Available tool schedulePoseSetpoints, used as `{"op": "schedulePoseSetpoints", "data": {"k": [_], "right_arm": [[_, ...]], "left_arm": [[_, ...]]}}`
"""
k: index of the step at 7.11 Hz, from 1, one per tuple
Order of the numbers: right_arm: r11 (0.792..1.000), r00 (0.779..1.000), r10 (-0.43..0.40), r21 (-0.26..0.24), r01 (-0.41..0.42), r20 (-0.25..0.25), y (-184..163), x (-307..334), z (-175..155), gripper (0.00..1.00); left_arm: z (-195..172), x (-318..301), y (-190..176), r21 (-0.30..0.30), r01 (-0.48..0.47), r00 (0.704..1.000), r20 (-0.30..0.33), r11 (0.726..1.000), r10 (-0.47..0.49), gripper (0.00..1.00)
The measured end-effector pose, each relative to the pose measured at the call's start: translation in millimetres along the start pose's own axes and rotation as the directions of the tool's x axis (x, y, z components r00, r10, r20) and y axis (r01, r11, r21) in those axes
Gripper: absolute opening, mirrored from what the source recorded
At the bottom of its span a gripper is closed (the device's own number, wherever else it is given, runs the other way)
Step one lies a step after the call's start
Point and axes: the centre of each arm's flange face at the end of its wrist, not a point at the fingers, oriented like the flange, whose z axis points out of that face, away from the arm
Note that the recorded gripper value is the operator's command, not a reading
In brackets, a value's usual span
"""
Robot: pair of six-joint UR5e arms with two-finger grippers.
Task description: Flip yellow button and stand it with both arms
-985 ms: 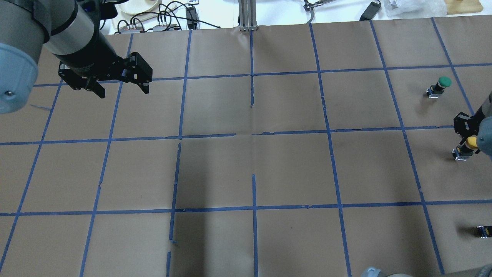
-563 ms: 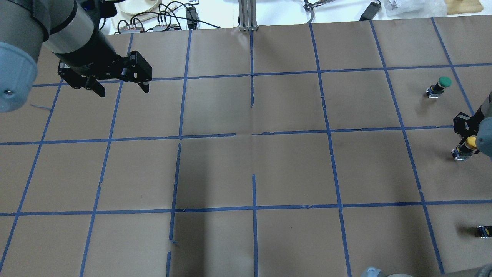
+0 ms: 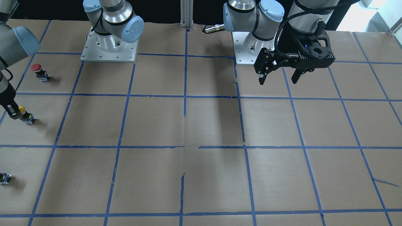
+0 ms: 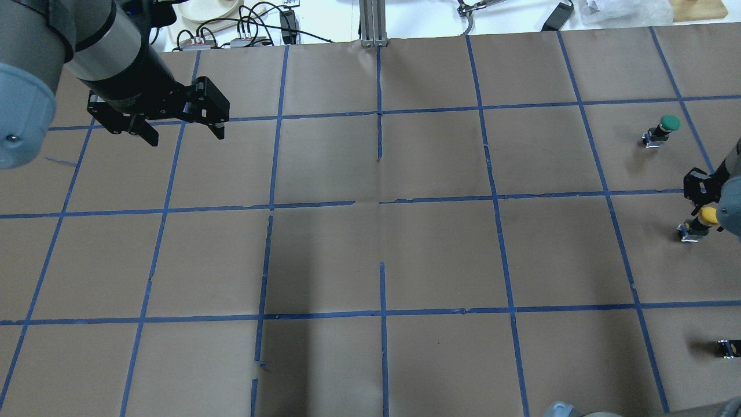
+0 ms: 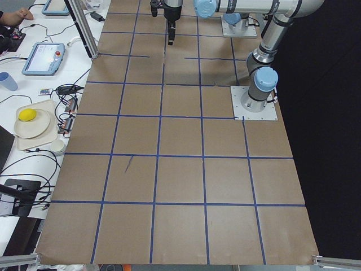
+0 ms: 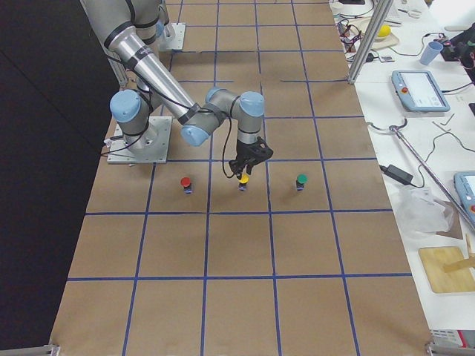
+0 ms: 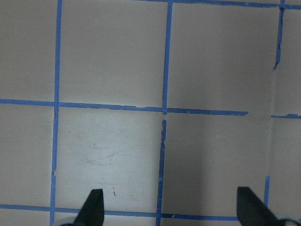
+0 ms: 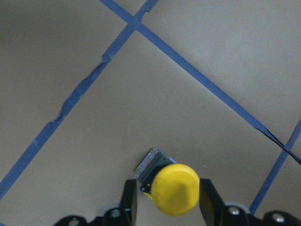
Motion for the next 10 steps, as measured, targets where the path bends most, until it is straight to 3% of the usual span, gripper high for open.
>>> {"op": "schedulePoseSetpoints", "data": {"k": [2, 4, 6, 7, 9, 10], "right_arm": [[1.000, 1.000, -0.001, 0.007, 0.001, 0.002, -2, 0, -3, 0.76], [1.000, 1.000, 0.000, 0.015, 0.000, 0.003, -15, 2, -27, 0.77], [0.997, 1.000, -0.026, -0.076, 0.025, -0.008, -36, 2, -71, 0.78], [0.991, 0.999, -0.045, -0.124, 0.047, 0.012, -43, -4, -97, 0.78], [0.971, 0.984, -0.166, -0.163, 0.173, 0.059, -28, -48, -168, 0.79], [0.951, 0.963, -0.258, -0.156, 0.267, 0.076, -4, -82, -208, 0.79]], "left_arm": [[0, 0, 0, 0.000, 0.001, 1.000, -0.004, 1.000, -0.001, 1.00], [0, 1, 0, 0.000, 0.001, 1.000, -0.007, 1.000, -0.001, 1.00], [0, 1, 0, 0.000, 0.001, 1.000, -0.006, 1.000, -0.001, 1.00], [0, 1, 0, -0.003, 0.002, 1.000, -0.006, 1.000, -0.002, 1.00], [-1, 0, 2, -0.015, 0.004, 1.000, -0.005, 1.000, -0.004, 1.00], [-3, 0, 2, -0.022, 0.005, 1.000, -0.005, 1.000, -0.005, 1.00]]}}
